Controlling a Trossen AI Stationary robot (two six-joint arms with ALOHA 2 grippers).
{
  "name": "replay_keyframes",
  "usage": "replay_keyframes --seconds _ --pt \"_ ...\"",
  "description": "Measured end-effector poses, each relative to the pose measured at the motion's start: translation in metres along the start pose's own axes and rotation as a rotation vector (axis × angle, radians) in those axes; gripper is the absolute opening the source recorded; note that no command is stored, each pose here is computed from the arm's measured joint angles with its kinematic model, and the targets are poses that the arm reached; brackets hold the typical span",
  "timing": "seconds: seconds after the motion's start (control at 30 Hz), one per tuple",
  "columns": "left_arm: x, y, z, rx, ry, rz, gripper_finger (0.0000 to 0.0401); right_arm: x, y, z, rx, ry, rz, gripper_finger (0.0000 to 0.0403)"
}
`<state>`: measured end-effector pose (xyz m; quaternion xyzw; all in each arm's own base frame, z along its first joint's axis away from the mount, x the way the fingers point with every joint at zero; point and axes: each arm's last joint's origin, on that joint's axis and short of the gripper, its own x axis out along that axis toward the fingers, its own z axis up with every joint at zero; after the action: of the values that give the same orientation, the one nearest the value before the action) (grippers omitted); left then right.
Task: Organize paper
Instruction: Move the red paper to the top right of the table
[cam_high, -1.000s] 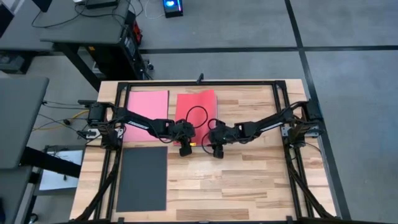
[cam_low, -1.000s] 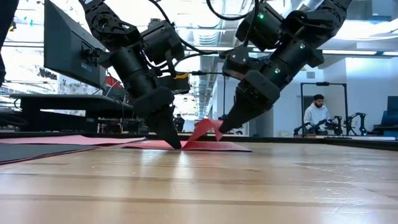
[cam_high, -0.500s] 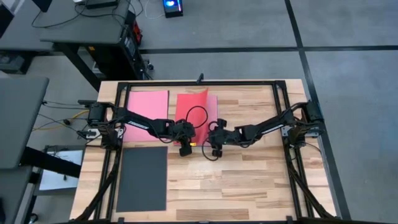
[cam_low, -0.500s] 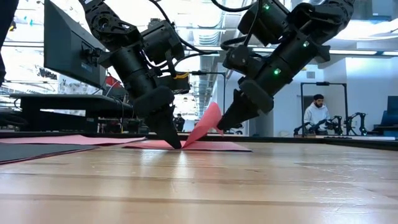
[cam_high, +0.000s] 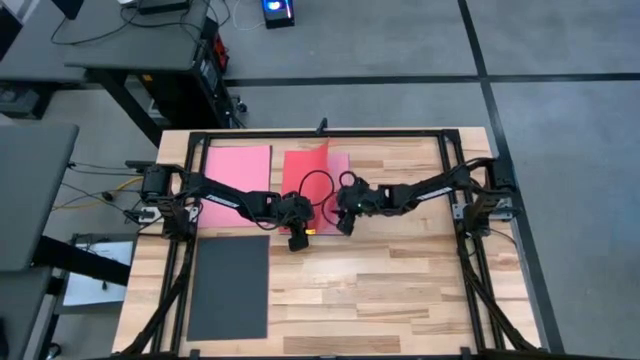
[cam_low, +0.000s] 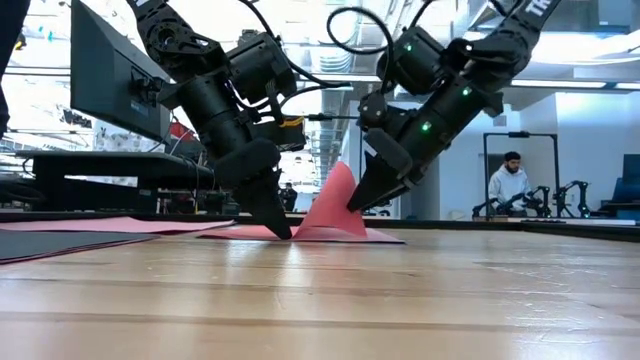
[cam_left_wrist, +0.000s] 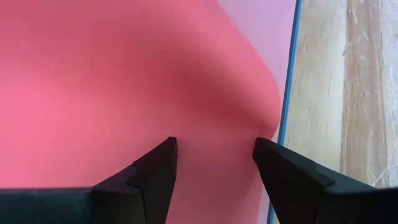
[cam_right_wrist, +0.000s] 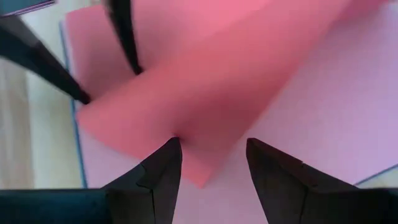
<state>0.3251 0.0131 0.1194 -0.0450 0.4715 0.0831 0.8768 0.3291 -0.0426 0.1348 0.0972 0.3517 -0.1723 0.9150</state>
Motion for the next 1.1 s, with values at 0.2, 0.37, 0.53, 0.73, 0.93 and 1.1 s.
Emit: replay_keyframes --seconds 0.2,0.37,0.53,0.73,0.93,1.1 --pt "0.000 0.000 0.000 0.000 0.000 0.000 0.0201 0.003 -0.021 -0.006 0.115 -0.068 0.160 0.0171" --pt "0.000 0.000 0.000 0.000 0.000 0.000 0.0201 0.001 -0.029 -0.011 0.170 -0.109 0.285 0.0171" --pt "0.000 0.000 0.000 0.000 0.000 0.000 0.0201 0.001 -0.027 -0.011 0.180 -0.102 0.340 0.0171" --pt "0.000 0.000 0.000 0.000 0.000 0.000 0.0201 0.000 -0.027 -0.009 0.225 -0.097 0.419 0.0171" --pt "0.000 0.000 0.000 0.000 0.000 0.000 0.0201 -0.001 -0.029 -0.007 0.281 -0.095 0.460 0.0171" --pt "0.000 0.000 0.000 0.000 0.000 0.000 0.0201 0.000 -0.033 -0.009 0.317 -0.065 0.450 0.0159"
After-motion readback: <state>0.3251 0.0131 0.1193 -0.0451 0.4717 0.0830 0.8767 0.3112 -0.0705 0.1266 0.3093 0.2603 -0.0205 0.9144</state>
